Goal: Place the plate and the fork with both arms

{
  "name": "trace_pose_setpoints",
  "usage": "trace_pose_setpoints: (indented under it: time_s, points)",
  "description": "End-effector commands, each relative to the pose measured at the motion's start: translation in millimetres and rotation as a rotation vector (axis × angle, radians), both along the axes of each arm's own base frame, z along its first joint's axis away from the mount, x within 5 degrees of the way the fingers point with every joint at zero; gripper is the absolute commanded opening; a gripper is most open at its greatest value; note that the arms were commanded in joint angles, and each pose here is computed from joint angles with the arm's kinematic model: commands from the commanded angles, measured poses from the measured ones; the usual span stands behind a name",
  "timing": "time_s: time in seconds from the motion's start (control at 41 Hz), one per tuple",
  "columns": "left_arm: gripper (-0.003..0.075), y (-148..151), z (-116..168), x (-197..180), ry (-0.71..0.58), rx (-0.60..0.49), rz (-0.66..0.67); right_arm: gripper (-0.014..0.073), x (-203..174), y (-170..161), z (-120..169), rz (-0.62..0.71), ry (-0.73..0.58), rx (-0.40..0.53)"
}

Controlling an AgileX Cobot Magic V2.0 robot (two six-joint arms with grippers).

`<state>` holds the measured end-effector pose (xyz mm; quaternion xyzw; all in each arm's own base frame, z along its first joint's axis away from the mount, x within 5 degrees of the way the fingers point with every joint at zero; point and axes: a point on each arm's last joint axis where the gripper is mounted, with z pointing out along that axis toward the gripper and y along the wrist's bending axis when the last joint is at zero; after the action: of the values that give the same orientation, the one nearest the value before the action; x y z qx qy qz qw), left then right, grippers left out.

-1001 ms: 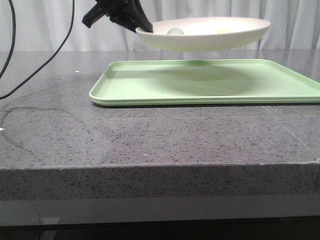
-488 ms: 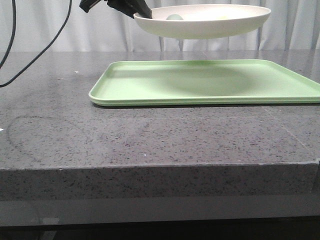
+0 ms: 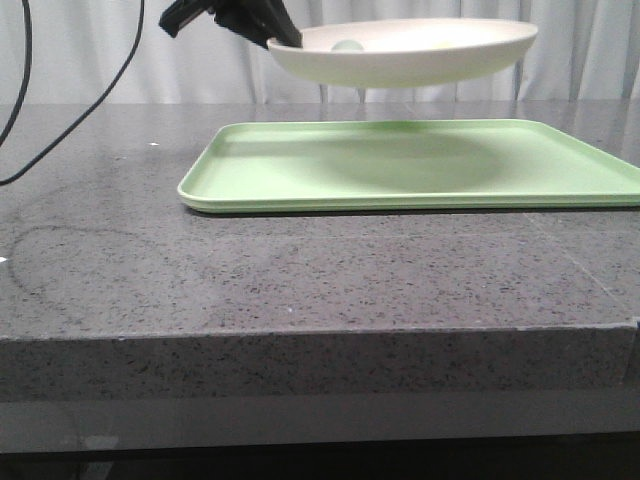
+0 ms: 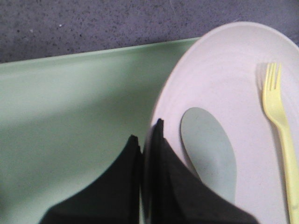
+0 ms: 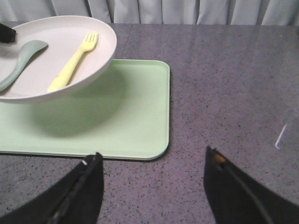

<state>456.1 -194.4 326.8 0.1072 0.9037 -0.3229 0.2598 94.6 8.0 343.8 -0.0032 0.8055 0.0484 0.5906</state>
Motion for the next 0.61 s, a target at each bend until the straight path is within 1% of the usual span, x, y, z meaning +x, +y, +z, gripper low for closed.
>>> trace_pose_setpoints:
  time_s: [0.0,0.268,0.415,0.586]
  points:
    - [-0.0018,-3,35,-10,-0.08,-0.111,0.036,0.0492,2,-1,17,-0.008,-0.099,-0.004]
    - [-0.0018,-5,17,-6,-0.046,-0.096,0.039,0.0492,2,-1,17,-0.008,-0.099,-0.004]
    - [-0.0018,-19,5,-6,-0.023,-0.086,0.016,0.0492,2,-1,17,-0.008,-0.099,-0.004]
    - [-0.0018,-33,1,-10,-0.038,-0.062,-0.007,0.0492,2,-1,17,-0.008,-0.099,-0.004]
